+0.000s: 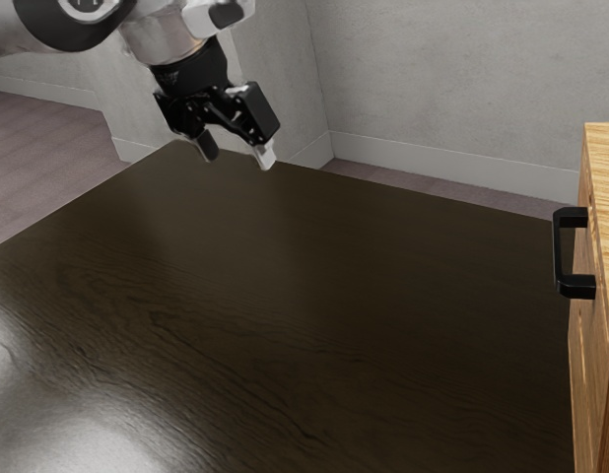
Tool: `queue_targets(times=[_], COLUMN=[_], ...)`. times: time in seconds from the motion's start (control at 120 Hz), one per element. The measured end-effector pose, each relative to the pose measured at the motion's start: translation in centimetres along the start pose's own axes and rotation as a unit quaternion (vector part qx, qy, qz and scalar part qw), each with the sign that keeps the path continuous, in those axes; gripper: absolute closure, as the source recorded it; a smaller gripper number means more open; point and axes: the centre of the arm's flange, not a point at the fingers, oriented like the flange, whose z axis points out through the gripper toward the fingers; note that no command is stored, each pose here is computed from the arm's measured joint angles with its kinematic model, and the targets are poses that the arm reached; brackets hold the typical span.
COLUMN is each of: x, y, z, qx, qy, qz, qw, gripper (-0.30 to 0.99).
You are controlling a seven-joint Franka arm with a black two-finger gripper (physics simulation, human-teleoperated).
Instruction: Pull the drawer handle with one arm to open the drawer
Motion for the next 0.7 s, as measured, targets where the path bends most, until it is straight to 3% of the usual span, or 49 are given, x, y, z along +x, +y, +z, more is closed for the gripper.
queue_targets(times=[0.125,0.333,0.7], x=[1.0,1.7,2.5], y=[4.0,4.3,10.1], z=[1.9,2.5,4.9], qx=[-0.017,-0.03,-0.069], qy=[-0.001,0.005,-0.003], qz=[0.009,-0.024,-0.07], qw=[1.0,0.999,0.995], gripper=[0.0,0.0,0.0])
